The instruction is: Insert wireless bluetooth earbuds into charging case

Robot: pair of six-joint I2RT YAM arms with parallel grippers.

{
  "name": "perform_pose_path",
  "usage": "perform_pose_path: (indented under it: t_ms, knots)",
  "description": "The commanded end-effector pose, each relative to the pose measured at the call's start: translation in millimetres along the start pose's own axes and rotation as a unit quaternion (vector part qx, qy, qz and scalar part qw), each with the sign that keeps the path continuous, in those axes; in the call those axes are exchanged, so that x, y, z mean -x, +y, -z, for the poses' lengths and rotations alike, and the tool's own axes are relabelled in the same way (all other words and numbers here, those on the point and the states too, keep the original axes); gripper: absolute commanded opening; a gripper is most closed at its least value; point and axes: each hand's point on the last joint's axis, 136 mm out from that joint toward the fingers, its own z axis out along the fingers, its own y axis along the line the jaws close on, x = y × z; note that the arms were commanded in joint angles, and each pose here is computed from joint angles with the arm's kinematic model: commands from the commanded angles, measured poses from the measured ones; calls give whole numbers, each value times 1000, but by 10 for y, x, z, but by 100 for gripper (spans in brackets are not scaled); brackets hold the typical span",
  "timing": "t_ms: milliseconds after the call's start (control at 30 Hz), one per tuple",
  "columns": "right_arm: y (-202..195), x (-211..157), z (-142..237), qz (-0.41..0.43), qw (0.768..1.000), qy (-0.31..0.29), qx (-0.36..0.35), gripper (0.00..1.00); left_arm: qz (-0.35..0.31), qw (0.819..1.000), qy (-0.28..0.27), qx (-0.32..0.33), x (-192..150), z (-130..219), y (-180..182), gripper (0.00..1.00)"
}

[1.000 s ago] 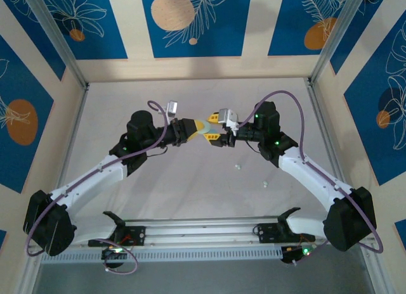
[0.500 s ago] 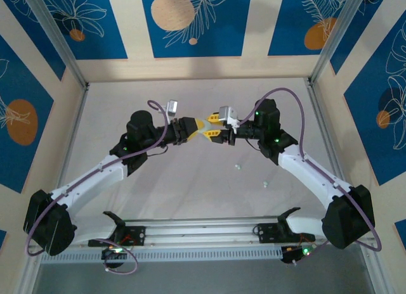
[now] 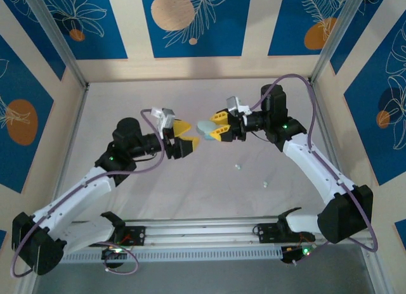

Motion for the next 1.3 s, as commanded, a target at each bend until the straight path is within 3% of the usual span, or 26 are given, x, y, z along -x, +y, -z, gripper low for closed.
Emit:
perform_pose_path:
  t_ms: [0,300,567,1267]
  knots:
    - [147,51,-16,-18,999,-4,41,28,-142,989,-1,-31,-37,-18,-89,77]
    - [133,25,-108,-19,999,1,39,28,-157,985,-40,-65,105,-130,-156,70]
    - [88,6,-136,-10,1000,3,24,28,-128,987,-31,-96,65,-156,-254,66]
    - [102,-41,-172,1,1000,1,19,28,-108,989,-45,-93,113,-181,-278,55]
